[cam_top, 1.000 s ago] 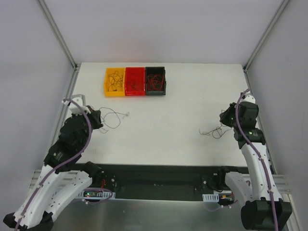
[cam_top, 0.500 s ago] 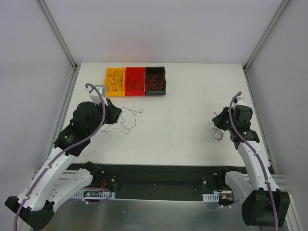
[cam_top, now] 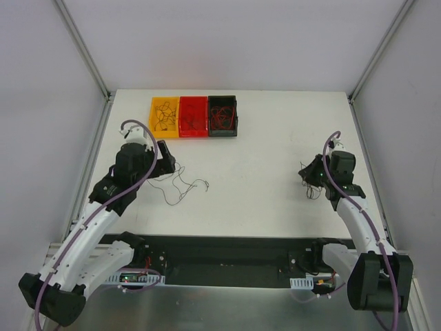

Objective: Untangle the cables

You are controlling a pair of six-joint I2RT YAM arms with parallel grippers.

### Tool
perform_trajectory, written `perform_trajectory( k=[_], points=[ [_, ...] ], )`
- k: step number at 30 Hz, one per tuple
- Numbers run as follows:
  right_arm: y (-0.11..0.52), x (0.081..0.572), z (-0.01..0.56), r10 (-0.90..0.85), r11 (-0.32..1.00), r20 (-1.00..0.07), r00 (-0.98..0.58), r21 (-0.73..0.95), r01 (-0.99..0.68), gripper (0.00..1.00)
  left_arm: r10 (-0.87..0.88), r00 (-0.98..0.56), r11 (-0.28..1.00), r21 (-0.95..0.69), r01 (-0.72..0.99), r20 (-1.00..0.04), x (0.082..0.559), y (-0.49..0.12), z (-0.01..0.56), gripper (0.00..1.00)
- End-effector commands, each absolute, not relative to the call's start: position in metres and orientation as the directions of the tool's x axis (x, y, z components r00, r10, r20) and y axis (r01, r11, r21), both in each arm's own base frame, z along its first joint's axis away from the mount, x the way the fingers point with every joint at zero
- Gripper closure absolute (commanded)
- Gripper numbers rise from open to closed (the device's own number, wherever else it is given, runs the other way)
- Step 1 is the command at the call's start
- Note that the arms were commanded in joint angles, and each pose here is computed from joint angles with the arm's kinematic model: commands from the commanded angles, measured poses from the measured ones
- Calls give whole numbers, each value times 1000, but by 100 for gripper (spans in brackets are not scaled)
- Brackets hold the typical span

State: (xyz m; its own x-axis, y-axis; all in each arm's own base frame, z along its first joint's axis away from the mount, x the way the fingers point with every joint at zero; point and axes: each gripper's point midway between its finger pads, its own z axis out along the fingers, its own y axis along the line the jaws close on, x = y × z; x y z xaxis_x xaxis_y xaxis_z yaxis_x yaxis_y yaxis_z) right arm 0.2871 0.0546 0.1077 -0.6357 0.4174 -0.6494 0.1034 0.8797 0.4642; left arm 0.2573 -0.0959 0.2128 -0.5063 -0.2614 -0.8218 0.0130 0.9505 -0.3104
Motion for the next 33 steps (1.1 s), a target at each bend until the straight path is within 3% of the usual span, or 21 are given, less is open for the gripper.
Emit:
perform_trajectory(
  k=[1,7,15,20,25,33],
  points=[
    [63,295,115,430,861,-665,-611,506,55,100,-287,-556,950,-305,-62,-781,274,-86,199,1],
    [66,294,113,429,856,-660,-617,515,44,99,-458,-785,843,-484,-234,-418,277,-90,135,1],
    [65,292,116,426,859,-673,-605,510,37,99,-533,-793,771,-556,-312,-294,262,-105,94,1],
    [67,292,117,424,857,-672,-607,515,30,100,-608,-730,759,-497,-420,-312,250,-86,75,1],
    [68,291,116,421,856,-668,-613,516,25,100,-650,-617,756,-456,-469,-444,246,-57,75,1],
    [71,290,117,411,855,-672,-617,519,5,99,-584,-643,775,-577,-258,-495,281,-87,72,2]
  ],
)
